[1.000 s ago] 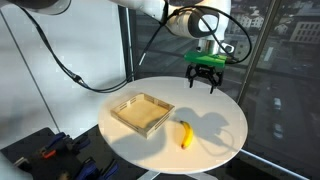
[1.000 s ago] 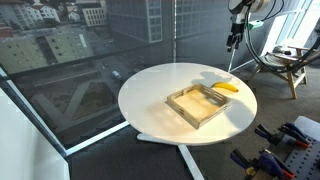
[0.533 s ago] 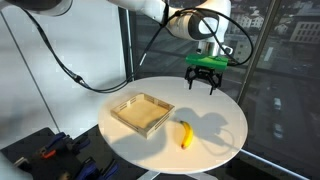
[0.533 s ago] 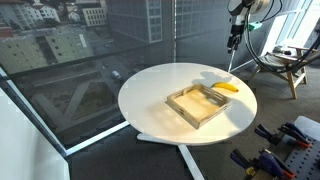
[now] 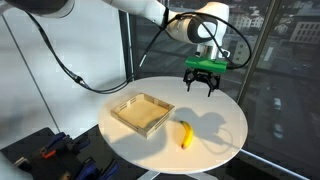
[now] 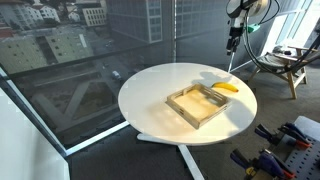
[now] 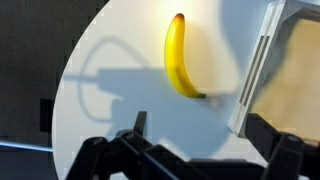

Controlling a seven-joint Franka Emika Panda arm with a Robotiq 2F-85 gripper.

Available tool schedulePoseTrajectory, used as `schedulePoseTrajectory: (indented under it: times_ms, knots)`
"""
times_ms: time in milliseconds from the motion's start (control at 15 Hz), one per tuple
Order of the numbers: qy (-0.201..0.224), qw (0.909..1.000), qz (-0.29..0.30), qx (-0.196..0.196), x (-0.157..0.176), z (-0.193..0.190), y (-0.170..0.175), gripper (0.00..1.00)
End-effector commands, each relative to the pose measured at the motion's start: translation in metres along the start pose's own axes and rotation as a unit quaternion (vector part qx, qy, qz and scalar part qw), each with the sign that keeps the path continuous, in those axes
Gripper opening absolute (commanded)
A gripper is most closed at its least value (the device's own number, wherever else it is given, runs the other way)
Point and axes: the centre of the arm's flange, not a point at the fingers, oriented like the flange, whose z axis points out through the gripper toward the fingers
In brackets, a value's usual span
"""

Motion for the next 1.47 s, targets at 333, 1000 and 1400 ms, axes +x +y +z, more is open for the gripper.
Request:
schedulePoseTrajectory:
  times_ms: [333,1000,1400]
  knots:
    - [-0.011,0.9998,-0.019,0.002,0.006,0.021,-0.002,1.0]
    - [0.033,0.9985,-0.044,0.001,0.013,0.048,-0.005,1.0]
    - [0.06,0.9969,-0.052,0.004,0.015,0.059,-0.007,1.0]
